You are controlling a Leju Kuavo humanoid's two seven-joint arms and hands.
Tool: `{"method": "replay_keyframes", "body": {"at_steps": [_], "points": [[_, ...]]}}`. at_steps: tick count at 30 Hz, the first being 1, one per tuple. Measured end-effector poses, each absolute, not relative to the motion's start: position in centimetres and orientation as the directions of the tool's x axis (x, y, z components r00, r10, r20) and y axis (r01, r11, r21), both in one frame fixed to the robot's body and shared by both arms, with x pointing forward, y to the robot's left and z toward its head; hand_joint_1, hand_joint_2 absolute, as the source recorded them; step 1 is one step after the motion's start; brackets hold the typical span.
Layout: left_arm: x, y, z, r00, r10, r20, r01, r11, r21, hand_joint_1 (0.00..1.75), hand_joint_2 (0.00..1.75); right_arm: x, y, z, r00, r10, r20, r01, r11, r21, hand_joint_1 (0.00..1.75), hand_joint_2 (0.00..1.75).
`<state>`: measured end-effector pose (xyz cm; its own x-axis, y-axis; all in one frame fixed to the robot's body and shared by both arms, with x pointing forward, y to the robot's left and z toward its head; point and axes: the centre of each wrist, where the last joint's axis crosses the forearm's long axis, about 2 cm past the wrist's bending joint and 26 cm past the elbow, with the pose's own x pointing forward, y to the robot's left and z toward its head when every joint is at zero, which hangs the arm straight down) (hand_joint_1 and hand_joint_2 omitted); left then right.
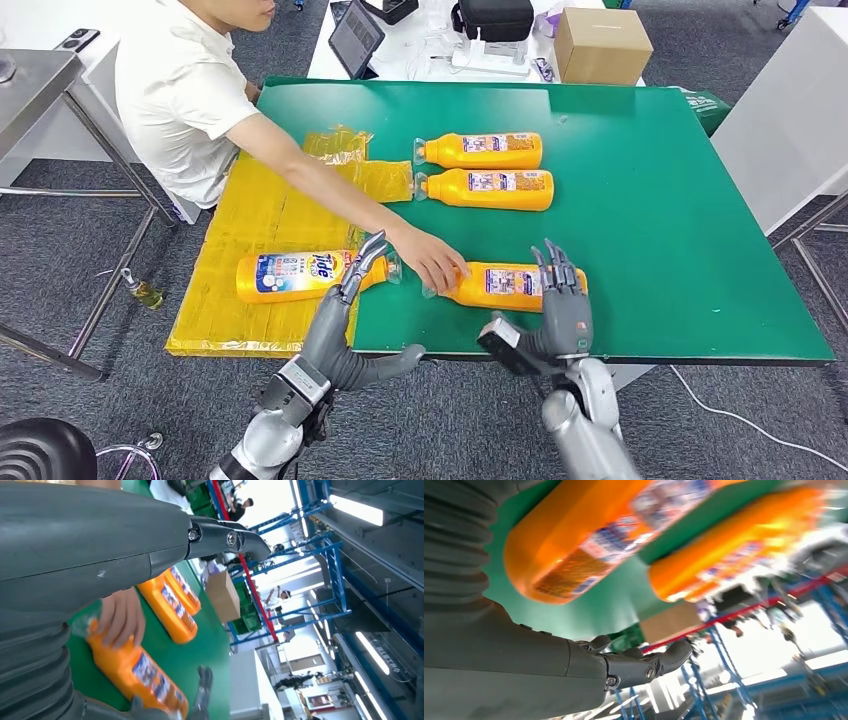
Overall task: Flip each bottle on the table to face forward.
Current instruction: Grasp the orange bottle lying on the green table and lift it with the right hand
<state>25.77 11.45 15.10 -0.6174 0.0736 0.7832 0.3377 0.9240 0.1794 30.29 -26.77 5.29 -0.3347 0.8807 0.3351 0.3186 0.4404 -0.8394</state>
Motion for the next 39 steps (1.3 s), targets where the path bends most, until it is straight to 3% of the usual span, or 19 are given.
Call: {"method": "replay_keyframes", "body": {"at_steps": [10,28,32,39], "points": [[25.8,10.5,15.3,-0.598,0.123,0.792,0.366,0.921,0.134,0.0,1.75,34.0,-29.8,5.1,-0.254,0.947,0.194,0.204,0.249,-0.947,0.0,1.75],[26.1,9.9,15.9,-0.601,0.159,0.784,0.385,0.916,0.109,0.0,1.75,35.3,-30.4,5.0,-0.237,0.953,0.19,0.057,0.208,-0.976,0.0,1.75],[26.2,9.8,16.0,-0.597,0.172,0.783,0.394,0.914,0.1,0.0,1.75,36.3,-30.8,5.7,-0.192,0.961,0.198,-0.082,0.186,-0.979,1.72,1.75],[26.1,9.6,16.1,-0.591,0.187,0.785,0.411,0.907,0.093,0.0,1.75,38.1,-32.5,7.3,-0.11,0.993,0.052,-0.228,0.025,-0.973,1.74,1.75]]}}
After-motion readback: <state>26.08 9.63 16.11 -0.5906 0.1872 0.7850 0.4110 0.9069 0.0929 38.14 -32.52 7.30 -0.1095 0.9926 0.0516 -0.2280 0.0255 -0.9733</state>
